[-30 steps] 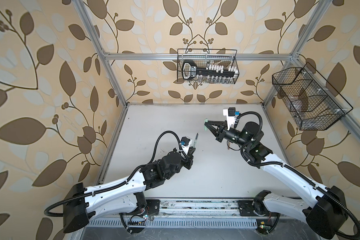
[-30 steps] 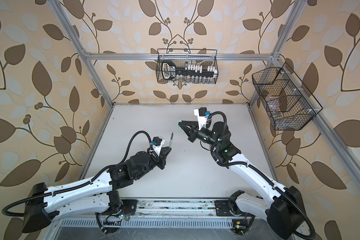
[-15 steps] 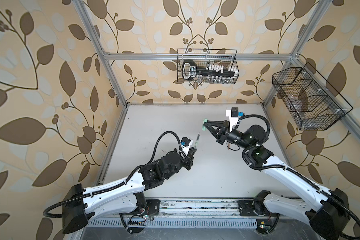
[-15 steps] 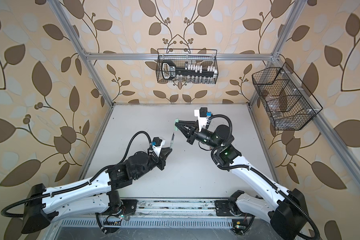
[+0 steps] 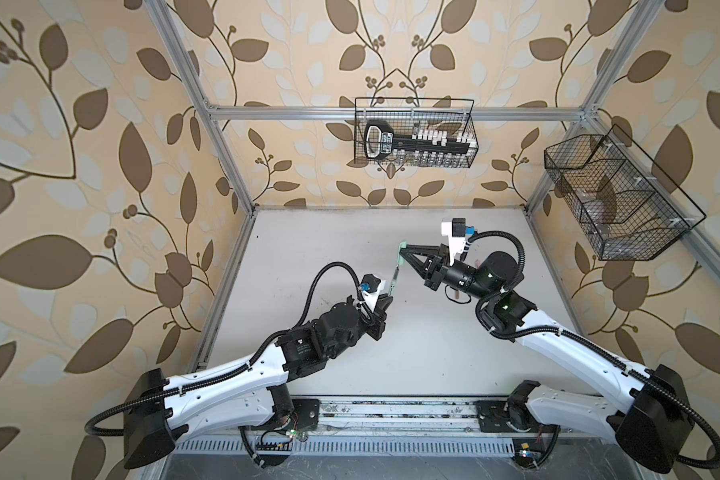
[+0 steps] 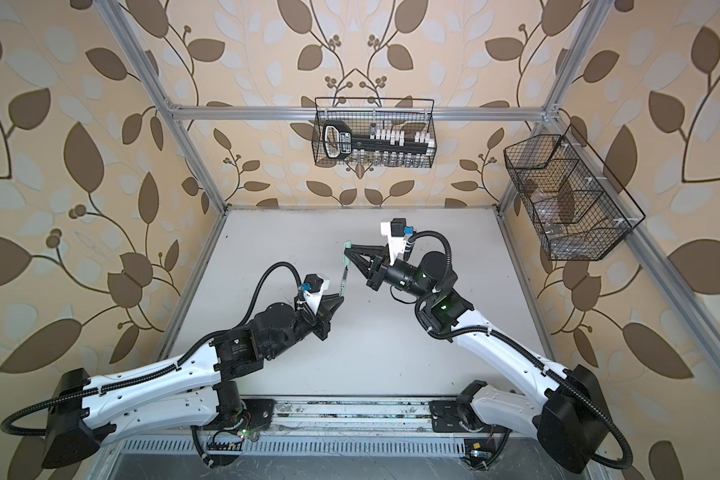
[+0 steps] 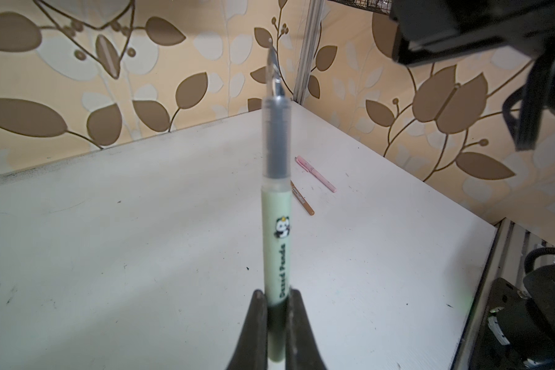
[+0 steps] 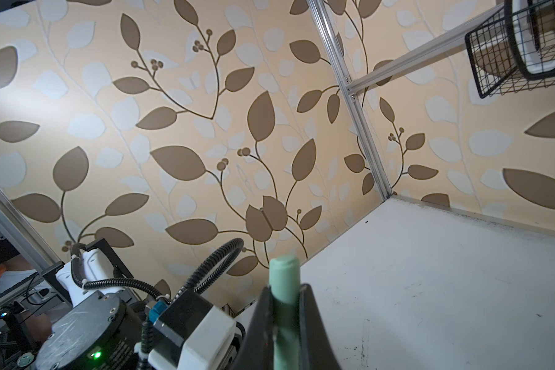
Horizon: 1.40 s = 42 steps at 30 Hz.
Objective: Insert the pens into the pen caps
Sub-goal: 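Raise the cap and swing the right gripper toward the left gripper's pen, then lower the cap onto the pen nib with the right gripper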
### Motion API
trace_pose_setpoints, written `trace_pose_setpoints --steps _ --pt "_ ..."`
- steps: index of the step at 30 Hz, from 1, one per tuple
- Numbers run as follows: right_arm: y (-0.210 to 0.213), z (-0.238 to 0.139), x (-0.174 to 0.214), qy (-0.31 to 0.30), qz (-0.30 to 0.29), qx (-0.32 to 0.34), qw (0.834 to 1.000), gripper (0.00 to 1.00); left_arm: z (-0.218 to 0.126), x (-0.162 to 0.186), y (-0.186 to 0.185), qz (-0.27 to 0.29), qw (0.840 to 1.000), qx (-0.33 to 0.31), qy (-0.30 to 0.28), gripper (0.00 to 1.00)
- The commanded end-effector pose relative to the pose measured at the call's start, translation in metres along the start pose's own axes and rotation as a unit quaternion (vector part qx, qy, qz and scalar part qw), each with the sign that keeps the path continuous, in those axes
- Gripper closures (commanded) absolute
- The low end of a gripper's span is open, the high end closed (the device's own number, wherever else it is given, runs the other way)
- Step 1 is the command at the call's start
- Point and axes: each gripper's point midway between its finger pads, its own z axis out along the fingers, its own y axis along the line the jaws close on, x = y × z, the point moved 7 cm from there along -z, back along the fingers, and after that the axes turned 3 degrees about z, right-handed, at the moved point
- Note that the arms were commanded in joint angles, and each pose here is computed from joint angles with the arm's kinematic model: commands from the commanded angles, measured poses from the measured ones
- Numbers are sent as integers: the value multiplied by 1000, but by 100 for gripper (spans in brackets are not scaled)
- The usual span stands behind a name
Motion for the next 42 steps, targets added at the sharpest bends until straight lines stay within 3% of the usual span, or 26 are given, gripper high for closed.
trace_pose_setpoints --steps 1,14,42 --pt "-2 -1 1 -28 -2 8 1000 100 -7 -30 -3 -9 999 15 -51 100" --pt "-6 -5 2 -50 -3 23 998 100 -11 -35 -4 -7 998 18 -56 100" --pt "-13 5 16 -31 14 23 999 100 -12 -36 -4 -5 998 20 -55 100"
